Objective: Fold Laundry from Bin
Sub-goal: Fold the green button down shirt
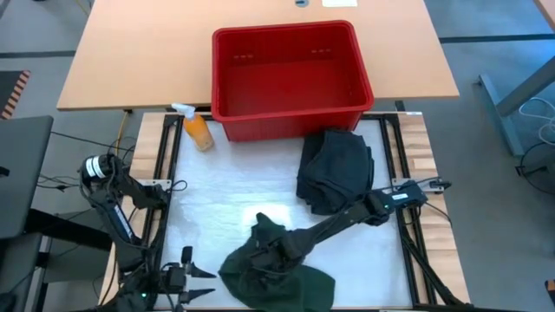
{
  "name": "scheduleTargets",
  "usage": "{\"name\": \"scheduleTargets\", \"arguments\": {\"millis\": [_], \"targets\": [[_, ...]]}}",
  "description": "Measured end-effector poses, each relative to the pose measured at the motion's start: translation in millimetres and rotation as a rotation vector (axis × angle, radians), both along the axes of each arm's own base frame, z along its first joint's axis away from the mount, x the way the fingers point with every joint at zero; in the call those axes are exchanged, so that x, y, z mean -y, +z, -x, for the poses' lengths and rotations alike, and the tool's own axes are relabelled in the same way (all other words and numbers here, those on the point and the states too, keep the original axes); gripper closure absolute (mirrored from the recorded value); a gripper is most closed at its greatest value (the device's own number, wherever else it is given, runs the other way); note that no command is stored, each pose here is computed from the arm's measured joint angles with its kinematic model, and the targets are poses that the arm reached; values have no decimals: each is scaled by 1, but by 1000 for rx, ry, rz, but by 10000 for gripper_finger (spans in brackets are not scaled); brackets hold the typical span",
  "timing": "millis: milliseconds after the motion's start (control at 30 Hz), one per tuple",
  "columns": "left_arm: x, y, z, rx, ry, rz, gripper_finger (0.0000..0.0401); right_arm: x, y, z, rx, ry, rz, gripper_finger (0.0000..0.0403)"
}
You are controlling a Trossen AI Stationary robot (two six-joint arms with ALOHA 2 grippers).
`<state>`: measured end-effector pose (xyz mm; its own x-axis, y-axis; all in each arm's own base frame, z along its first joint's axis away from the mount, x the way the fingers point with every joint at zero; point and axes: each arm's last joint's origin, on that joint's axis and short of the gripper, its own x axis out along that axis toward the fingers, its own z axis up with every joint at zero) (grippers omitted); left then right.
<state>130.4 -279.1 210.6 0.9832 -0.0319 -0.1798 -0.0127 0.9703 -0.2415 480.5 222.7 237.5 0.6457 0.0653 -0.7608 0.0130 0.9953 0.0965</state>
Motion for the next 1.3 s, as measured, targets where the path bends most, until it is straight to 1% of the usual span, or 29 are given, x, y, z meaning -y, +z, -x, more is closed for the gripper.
{"name": "scheduleTargets", "arguments": {"millis": [100,200,300,400,500,633,733,833,933,1067,1100,1133,1167,1233,1300], "targets": [[6,2,-10,-29,-47,26,257,5,-2,-8,45,20,6,345],[12,-1,-20,-50,-61,22,257,11,10,-6,54,41,26,328],[15,0,-28,-60,-62,3,257,15,30,3,61,61,40,306],[14,4,-36,-61,-57,-28,257,17,55,18,59,100,67,280],[13,11,-42,-48,-42,-67,257,13,72,38,21,158,111,254],[7,17,-56,-38,-7,-98,257,6,81,55,-20,254,183,228],[-1,17,-71,-61,-16,-87,257,7,84,72,-113,296,262,216],[-11,16,-86,-91,-37,-72,257,7,83,89,-211,238,369,214],[-21,16,-100,-116,-69,-78,257,-3,79,103,-229,142,517,216],[-26,28,-116,-127,-126,-209,257,-27,59,132,-182,26,782,218],[-28,30,-118,-140,-130,-250,257,-30,53,142,-171,-11,820,218],[-29,33,-121,-158,-129,-287,257,-31,47,152,-173,-50,827,219],[-31,35,-123,-182,-131,-318,257,-30,43,162,-178,-86,803,219],[-35,39,-128,-230,-123,-358,257,-26,34,181,-174,-166,723,219],[-40,41,-134,-266,-124,-358,257,-23,20,199,-138,-224,632,219]]}}
